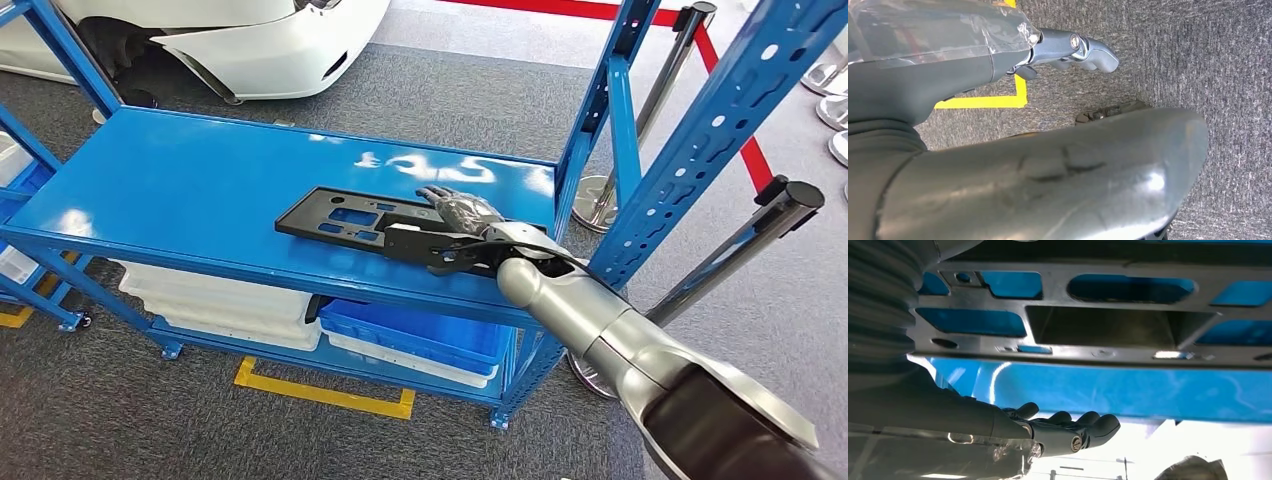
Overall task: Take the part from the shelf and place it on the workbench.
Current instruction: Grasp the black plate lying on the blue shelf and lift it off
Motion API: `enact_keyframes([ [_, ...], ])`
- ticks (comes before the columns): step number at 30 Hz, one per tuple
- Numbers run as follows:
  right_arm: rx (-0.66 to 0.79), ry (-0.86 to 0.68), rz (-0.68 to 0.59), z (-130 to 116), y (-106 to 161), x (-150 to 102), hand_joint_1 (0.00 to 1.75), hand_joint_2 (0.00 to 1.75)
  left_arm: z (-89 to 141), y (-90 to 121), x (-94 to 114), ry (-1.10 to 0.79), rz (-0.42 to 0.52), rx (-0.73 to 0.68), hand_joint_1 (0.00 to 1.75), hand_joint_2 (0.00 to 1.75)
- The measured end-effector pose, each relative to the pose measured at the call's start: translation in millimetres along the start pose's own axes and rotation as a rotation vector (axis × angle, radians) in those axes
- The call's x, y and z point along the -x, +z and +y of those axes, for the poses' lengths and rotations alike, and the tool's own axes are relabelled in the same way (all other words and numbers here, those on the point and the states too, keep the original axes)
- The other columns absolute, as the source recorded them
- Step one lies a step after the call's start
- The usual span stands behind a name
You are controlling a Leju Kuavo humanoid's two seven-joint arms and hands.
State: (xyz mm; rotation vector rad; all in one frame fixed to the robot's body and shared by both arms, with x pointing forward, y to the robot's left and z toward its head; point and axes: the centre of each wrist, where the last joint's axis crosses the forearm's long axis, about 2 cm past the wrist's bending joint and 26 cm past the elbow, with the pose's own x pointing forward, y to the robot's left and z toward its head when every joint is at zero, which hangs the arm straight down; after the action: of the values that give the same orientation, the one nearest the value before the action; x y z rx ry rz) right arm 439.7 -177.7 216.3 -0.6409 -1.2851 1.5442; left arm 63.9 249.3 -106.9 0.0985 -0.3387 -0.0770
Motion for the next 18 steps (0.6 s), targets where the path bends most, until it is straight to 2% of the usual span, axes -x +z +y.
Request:
enact_keyframes([
  [9,-0.038,-0.132,-0.073,3.8,-0.5,8.2,0.0,1.75,-0.2,0.0,0.0,0.0,-0.001,0.008,0.0,0.0],
  [18,-0.085,-0.187,-0.072,7.0,-2.0,8.8,0.0,1.75,-0.1,0.0,0.0,0.004,0.0,0.008,0.0,0.0],
])
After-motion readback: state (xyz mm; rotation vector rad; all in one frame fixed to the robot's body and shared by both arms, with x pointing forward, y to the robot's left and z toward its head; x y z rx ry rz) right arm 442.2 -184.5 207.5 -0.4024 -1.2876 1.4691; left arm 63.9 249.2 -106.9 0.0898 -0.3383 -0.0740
